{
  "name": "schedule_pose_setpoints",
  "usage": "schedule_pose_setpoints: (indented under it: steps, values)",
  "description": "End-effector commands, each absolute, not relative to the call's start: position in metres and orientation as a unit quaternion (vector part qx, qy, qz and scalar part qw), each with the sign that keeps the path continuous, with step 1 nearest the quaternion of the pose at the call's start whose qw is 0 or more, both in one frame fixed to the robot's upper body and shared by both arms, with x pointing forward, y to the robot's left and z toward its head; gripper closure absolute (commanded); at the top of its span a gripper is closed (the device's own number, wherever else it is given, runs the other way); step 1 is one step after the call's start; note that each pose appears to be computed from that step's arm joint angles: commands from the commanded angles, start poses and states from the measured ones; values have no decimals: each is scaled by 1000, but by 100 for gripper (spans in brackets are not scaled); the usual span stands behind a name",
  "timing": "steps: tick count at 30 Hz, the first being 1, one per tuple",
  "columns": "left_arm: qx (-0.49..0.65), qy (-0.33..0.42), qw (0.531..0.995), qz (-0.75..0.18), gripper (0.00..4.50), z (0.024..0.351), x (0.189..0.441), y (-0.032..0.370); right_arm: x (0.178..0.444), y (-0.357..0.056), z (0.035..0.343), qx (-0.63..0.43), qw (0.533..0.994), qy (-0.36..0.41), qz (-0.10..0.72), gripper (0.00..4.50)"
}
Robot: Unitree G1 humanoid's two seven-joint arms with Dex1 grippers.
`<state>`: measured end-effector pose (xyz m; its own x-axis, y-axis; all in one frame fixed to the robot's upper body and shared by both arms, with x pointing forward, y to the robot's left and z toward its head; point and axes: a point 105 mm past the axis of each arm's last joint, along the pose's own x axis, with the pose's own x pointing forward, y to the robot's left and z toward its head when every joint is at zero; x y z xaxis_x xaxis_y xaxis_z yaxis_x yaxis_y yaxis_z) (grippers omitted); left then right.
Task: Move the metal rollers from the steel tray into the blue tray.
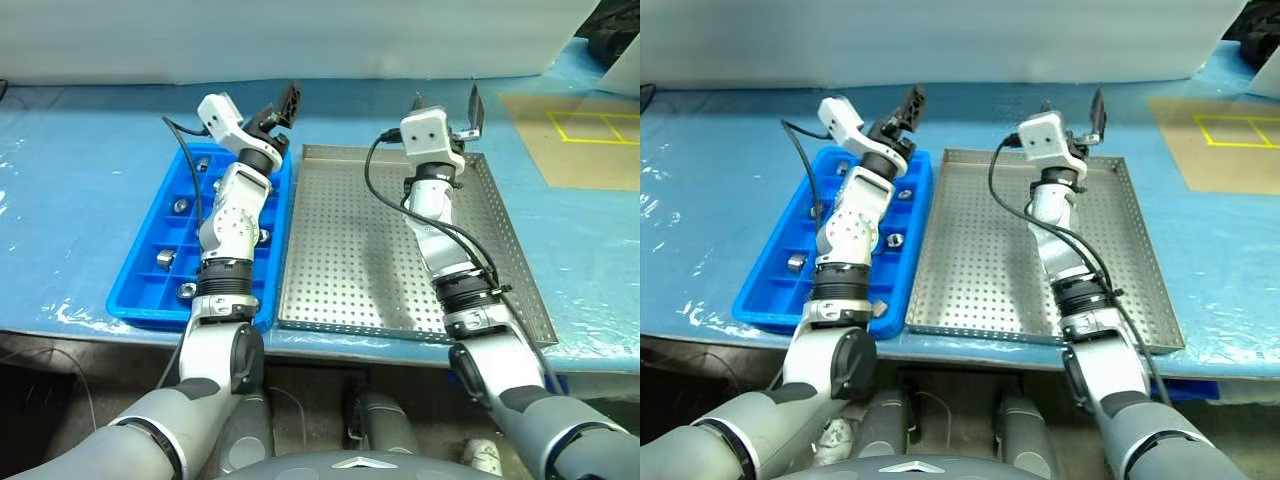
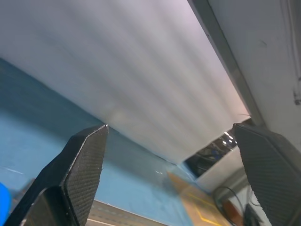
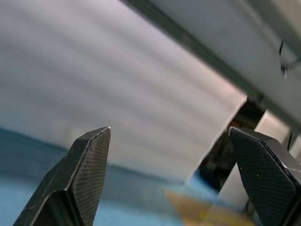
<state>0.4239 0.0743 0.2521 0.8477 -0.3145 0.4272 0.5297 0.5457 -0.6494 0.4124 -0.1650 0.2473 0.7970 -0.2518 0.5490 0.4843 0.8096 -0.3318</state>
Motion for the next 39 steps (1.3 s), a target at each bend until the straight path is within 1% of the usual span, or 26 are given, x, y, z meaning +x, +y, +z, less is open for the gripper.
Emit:
schedule_pose_setpoints:
  steps: [1,3,6,10,14,21,30,39]
  values:
    - [-414,-166,847,-290,0,282,411,64,399,-175,280,-178,916,-279,-226,36]
    - [-417,-165,840,-306,0,285,407,57,396,-175,285,-163,918,-278,-229,36]
    - [-402,-160,836,-337,0,286,400,45,389,-163,291,-158,918,-292,-216,36]
    - [-404,-146,837,-339,0,283,404,41,386,-152,293,-161,918,-301,-201,36]
    - [-389,-136,841,-351,0,278,402,31,382,-147,292,-159,919,-304,-196,36]
    - [-380,-138,847,-344,0,274,400,36,375,-137,293,-161,916,-316,-187,36]
    - [-376,-150,847,-343,0,278,399,41,375,-126,299,-169,911,-333,-175,36]
    - [-375,-159,847,-343,0,284,402,42,377,-125,305,-173,907,-341,-175,36]
